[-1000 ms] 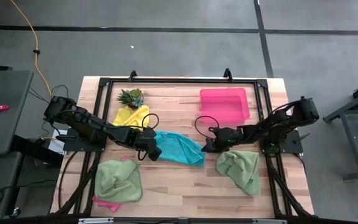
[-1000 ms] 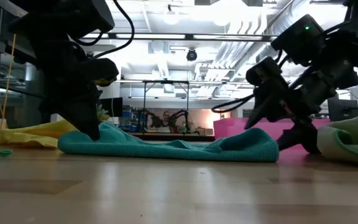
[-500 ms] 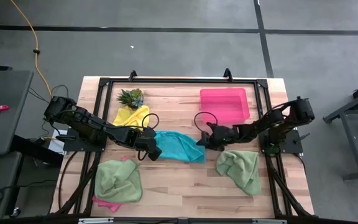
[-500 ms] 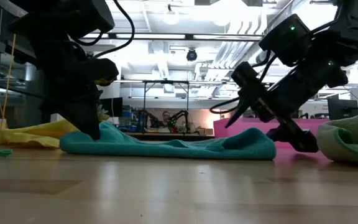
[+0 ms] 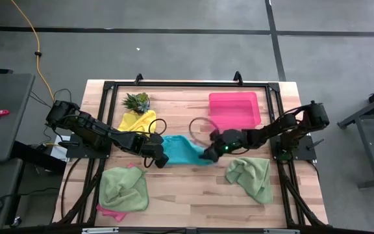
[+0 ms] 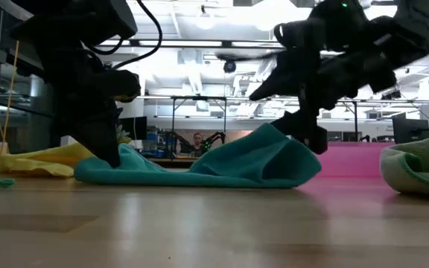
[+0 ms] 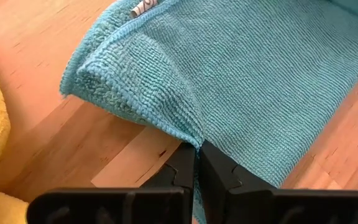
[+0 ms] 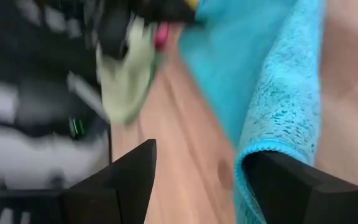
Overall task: Fold microfiber towels
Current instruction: Fold the blue microfiber cloth
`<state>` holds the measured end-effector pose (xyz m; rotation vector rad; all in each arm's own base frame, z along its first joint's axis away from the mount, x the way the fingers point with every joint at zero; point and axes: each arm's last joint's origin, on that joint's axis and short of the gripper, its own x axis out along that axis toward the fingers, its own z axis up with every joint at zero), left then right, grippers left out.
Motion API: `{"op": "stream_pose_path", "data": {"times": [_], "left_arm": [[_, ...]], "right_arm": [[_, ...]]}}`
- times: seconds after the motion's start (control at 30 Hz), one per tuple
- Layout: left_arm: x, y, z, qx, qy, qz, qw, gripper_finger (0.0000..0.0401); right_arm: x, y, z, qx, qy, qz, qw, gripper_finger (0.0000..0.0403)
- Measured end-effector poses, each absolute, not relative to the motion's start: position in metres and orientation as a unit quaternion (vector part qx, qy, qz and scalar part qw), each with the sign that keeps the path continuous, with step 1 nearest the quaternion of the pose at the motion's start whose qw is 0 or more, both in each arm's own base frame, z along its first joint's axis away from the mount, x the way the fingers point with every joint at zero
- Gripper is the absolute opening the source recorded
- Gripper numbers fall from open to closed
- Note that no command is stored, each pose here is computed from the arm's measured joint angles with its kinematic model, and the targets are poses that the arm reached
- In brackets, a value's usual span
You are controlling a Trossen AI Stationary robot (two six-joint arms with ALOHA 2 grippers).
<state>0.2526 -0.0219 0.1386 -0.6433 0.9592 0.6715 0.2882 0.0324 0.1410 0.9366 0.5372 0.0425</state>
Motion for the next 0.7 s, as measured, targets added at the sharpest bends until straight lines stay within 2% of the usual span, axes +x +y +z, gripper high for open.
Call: {"op": "stream_pose_path", "data": {"times": [0.1,0.2,0.43,0.6,0.7], "left_arm": [[0.253,-0.022,0.139,-0.295,0.446,0.309,0.786,0.0001],[0.253,-0.022,0.139,-0.296,0.446,0.309,0.786,0.0001],[0.253,-0.022,0.139,-0.296,0.446,0.31,0.786,0.0001],[0.253,-0.022,0.139,-0.296,0.446,0.31,0.786,0.0001],[0.253,-0.022,0.139,-0.296,0.446,0.31,0.786,0.0001]], "right_arm": [[0.296,0.043,0.147,0.378,0.319,0.057,0.867,0.0232],[0.302,0.046,0.152,0.336,0.36,0.034,0.87,0.0232],[0.323,0.04,0.184,0.233,0.37,0.04,0.898,0.0232],[0.328,0.04,0.206,0.108,0.426,0.067,0.896,0.0232],[0.33,0.041,0.214,0.027,0.427,0.104,0.898,0.0232]]}}
